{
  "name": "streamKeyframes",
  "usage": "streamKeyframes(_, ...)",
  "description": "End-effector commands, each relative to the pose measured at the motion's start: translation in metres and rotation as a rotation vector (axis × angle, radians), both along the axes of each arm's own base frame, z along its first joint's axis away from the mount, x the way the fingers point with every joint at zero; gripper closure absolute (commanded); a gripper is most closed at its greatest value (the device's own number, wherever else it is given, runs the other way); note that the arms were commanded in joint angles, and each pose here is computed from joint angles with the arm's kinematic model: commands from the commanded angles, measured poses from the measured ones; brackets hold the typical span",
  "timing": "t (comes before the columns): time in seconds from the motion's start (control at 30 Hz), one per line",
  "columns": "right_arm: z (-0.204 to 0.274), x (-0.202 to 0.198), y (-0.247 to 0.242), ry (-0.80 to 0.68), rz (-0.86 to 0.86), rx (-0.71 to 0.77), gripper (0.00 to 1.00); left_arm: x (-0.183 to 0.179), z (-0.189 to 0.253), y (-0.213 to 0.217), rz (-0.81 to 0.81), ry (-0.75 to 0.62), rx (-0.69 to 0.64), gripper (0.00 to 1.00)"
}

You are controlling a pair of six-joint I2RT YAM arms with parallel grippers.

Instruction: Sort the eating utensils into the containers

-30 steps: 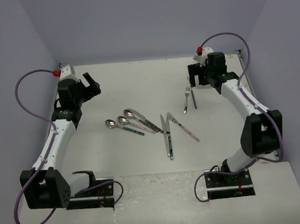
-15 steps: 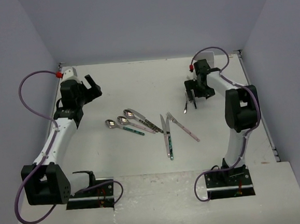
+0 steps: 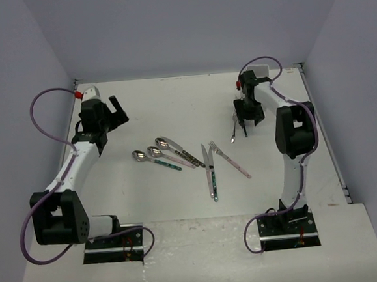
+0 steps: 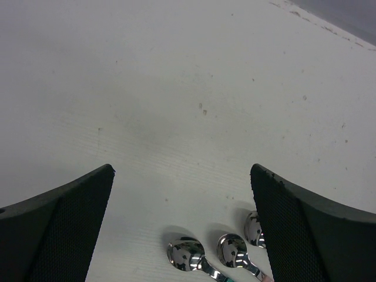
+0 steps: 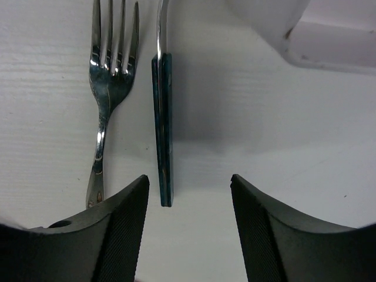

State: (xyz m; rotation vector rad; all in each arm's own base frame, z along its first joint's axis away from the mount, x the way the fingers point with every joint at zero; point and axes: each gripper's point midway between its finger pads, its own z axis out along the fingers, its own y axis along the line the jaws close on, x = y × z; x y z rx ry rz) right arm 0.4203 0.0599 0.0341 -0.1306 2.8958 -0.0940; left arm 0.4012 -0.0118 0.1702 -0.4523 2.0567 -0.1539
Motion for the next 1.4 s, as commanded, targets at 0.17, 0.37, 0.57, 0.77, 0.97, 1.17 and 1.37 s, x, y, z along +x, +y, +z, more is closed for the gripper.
streamKeyframes(0.17, 0.01, -0.007, 0.043, 0.044, -0.17, 0.17, 0.44, 0.033, 0.038, 0.013, 0.033, -0.086, 0.065, 0.0)
streamKeyframes(0.37, 0.004, -0.001, 0.042, 0.031, -0.267, 0.164, 0.5, 0.04, 0.044, 0.015, 0.027, -0.072, 0.093, 0.0)
streamKeyframes(0.57, 0.004, -0.005, 0.05, 0.018, -0.333, 0.2, 0.52, 0.036, 0.05, 0.017, 0.028, -0.083, 0.105, 0.0)
streamKeyframes(0.77, 0.007, 0.001, 0.039, -0.042, -0.392, 0.159, 0.49, 0.034, 0.056, 0.016, 0.022, -0.098, 0.107, 0.0)
streamKeyframes(0.97, 0.024, 0.026, 0.024, -0.181, -0.296, 0.147, 0.34, 0.033, 0.057, 0.016, 0.019, -0.106, 0.107, 0.0)
streamKeyframes(1.17, 0.025, 0.049, 0.02, -0.199, -0.041, 0.083, 0.41, 0.033, 0.055, 0.016, 0.017, -0.101, 0.114, 0.0)
streamKeyframes(1.37, 0.02, 0.054, 0.019, -0.179, 0.14, 0.076, 0.45, 0.033, 0.052, 0.021, 0.036, -0.093, 0.134, 0.0)
